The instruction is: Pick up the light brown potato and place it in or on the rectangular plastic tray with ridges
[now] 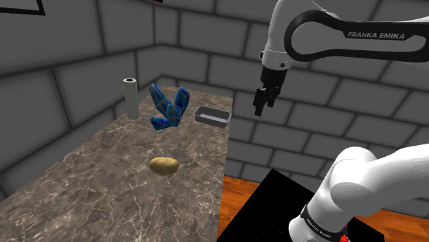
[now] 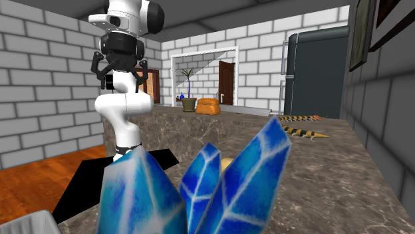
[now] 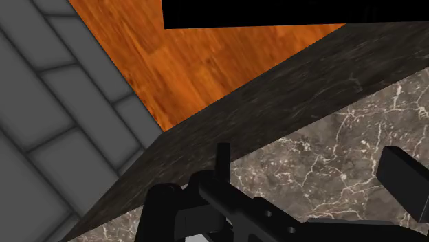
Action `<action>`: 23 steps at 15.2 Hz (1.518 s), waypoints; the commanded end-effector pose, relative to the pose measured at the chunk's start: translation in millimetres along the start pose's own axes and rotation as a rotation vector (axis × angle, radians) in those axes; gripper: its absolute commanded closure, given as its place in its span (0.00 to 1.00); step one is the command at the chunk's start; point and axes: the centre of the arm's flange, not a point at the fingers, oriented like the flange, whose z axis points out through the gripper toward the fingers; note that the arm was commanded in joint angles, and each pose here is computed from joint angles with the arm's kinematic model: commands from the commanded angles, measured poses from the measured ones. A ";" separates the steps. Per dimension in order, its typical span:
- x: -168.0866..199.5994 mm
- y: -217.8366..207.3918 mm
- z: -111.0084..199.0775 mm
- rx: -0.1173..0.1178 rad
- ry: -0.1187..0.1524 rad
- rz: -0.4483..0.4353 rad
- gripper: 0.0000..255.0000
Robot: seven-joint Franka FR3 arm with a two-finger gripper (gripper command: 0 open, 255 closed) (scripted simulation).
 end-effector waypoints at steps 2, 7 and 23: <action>9.0 -7.7 5.3 0.005 -0.002 -0.013 0.00; 52.5 -48.3 31.7 0.028 -0.014 -0.078 0.00; 169.8 -199.5 112.2 0.103 -0.052 -0.287 0.00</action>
